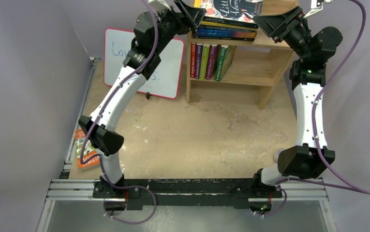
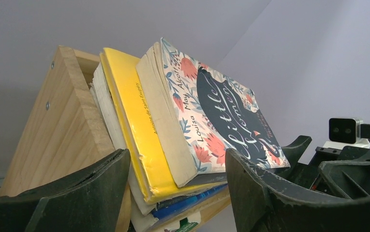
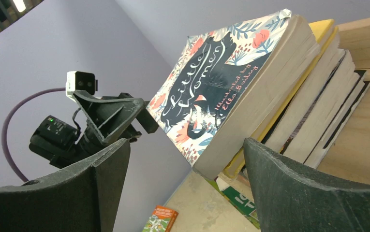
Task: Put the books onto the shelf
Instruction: Adjust the book on the shelf.
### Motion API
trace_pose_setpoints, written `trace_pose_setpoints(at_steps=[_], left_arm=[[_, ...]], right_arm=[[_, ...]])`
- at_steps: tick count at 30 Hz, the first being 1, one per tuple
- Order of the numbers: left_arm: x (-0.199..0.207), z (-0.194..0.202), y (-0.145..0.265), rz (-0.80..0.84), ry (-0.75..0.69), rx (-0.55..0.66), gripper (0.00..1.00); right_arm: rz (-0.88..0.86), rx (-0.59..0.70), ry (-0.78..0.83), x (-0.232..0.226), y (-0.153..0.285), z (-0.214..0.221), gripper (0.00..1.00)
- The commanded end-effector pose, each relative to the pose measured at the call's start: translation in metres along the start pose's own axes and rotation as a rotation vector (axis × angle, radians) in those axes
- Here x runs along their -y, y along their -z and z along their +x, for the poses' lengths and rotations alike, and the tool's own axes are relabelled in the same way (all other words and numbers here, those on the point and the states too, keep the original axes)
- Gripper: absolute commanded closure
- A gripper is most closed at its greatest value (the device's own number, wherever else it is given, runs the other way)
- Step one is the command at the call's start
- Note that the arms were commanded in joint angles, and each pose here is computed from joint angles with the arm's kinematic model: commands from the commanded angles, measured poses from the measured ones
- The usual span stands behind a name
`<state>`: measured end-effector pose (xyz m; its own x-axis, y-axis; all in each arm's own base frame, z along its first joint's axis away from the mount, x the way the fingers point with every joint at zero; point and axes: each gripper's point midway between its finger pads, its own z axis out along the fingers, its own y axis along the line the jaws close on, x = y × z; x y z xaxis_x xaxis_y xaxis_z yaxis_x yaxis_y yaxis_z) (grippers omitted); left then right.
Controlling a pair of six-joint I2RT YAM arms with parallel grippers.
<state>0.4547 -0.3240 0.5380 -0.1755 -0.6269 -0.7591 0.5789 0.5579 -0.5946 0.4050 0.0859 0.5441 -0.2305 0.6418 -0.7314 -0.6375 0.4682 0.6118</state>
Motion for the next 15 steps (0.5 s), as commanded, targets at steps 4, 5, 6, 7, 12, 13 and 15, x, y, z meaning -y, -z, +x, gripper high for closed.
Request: trace_pose_setpoints(at_steps=[4, 5, 6, 7, 12, 13, 15], left_arm=[[0.002, -0.038, 0.011, -0.019, -0.036, 0.072, 0.29], [-0.005, -0.048, 0.016, -0.048, -0.047, 0.088, 0.29], [-0.009, -0.061, 0.024, -0.076, -0.058, 0.115, 0.28], [-0.014, -0.071, 0.031, -0.095, -0.073, 0.134, 0.27], [-0.033, -0.113, 0.081, -0.244, -0.186, 0.188, 0.26], [-0.048, -0.108, 0.094, -0.321, -0.216, 0.162, 0.26], [-0.075, -0.103, 0.127, -0.481, -0.271, 0.137, 0.26]], right_arm=[[0.152, 0.105, 0.212, -0.012, 0.014, -0.03, 0.12], [0.204, 0.13, 0.248, -0.009, 0.019, -0.036, 0.12], [0.244, 0.152, 0.278, -0.007, 0.024, -0.04, 0.12], [0.264, 0.168, 0.305, -0.009, 0.029, -0.043, 0.12], [0.23, 0.158, 0.376, -0.034, 0.044, -0.035, 0.12], [0.221, 0.149, 0.389, -0.039, 0.048, -0.031, 0.12], [0.208, 0.113, 0.406, -0.041, 0.055, -0.018, 0.13]])
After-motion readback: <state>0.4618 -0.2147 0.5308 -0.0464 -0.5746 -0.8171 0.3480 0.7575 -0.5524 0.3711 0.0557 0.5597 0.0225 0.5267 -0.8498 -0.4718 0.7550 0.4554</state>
